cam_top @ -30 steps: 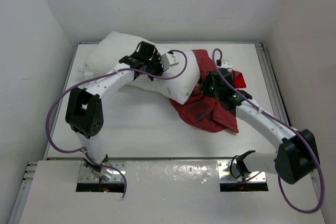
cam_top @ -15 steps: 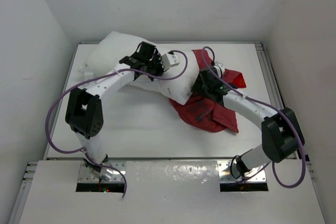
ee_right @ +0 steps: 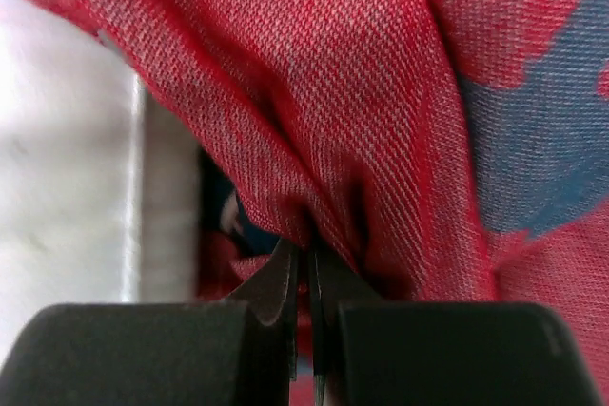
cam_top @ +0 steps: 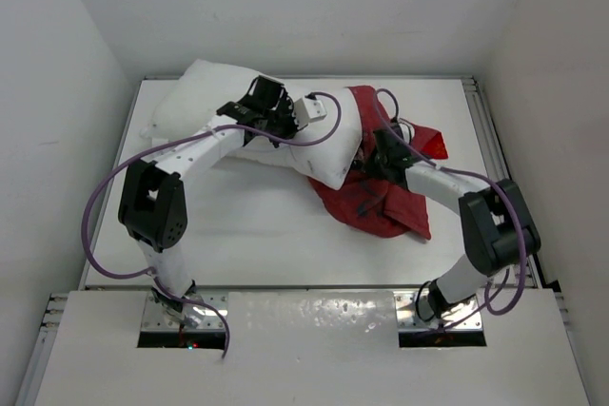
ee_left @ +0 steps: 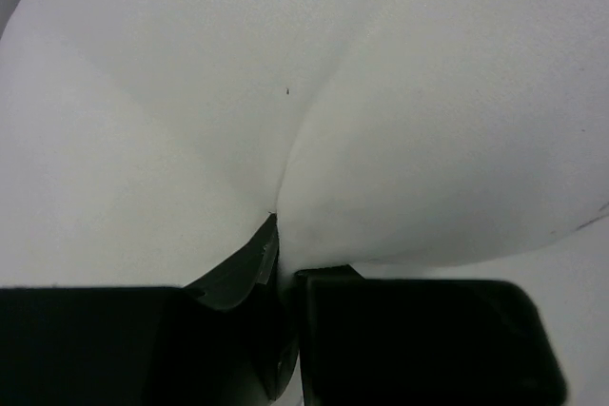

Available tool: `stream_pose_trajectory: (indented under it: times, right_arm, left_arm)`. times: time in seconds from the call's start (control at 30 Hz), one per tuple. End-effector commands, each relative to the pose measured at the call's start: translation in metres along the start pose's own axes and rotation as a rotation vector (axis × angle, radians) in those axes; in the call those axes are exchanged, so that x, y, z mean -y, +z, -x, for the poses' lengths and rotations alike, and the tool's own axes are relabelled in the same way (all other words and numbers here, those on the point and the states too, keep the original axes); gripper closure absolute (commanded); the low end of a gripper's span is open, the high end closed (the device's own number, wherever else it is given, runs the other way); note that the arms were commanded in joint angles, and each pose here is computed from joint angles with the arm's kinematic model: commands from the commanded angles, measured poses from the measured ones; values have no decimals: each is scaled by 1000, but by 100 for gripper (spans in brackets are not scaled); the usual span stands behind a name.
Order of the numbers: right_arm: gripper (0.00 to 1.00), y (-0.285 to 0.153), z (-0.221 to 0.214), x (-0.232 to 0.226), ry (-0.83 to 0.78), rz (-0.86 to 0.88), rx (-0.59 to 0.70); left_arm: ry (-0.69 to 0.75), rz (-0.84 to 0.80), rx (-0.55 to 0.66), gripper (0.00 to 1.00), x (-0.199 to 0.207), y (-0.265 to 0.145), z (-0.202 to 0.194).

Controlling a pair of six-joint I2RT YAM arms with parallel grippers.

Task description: Put the pillow into the pillowcase

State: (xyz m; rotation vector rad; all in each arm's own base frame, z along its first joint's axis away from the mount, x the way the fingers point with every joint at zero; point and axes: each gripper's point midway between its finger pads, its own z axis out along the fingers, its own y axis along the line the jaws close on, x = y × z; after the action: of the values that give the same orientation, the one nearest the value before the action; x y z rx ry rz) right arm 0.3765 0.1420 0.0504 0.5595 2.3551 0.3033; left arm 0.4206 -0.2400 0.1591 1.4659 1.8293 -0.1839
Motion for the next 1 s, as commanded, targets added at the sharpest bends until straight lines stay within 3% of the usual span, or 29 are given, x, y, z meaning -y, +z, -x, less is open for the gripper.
stream_pose_trajectory:
  times: [0.0, 0.13, 0.17, 0.23, 0.33, 0.43, 0.47, 0.53, 0.63, 0.67, 0.73, 0.83, 0.93, 0.97]
  right_arm:
    - [100, -25, 24, -24, -127, 232, 103]
    - [100, -72, 12, -65, -403, 654, -15]
    - [100, -97, -7, -72, -486, 843, -131]
    - [100, -118, 0, -80, -550, 924, -171]
    - [100, -135, -7, -73, -650, 949, -247]
    - [100, -141, -9, -69, -619, 992, -262]
    - [100, -141, -3, -74, -603, 1011, -233]
    - [100, -137, -3, -72, -567, 1015, -226]
    - [100, -131, 4, -75, -530, 1019, -211]
    - [100, -128, 5, -77, -511, 1023, -221]
    - [100, -127, 7, -79, -501, 1025, -226]
    - [100, -126, 9, -81, -500, 1030, -221]
    - [100, -129, 8, -80, -497, 1039, -209]
    - [100, -130, 7, -80, -498, 1036, -207]
  left_arm:
    - [18, 53, 71, 100, -14, -30, 33]
    - [18, 68, 76, 100, -22, -35, 41]
    - [10, 81, 82, 99, -26, -38, 46]
    - [-11, 110, 69, 98, -31, -38, 50]
    - [-18, 106, 75, 93, -31, -43, 59]
    - [-2, 70, 79, 77, -24, -49, 67]
    - [23, 59, 67, 67, -22, -52, 67]
    - [80, 41, 81, 60, -18, -60, 76]
    - [258, -68, 118, 44, 4, -78, 87]
    - [399, -146, 112, 34, 20, -87, 84]
    - [623, -287, 131, 25, 51, -105, 77]
    - [721, -338, 88, 22, 77, -100, 62]
    - [700, -202, 97, 24, 74, -70, 67]
    - [692, -81, 159, 24, 57, -60, 88]
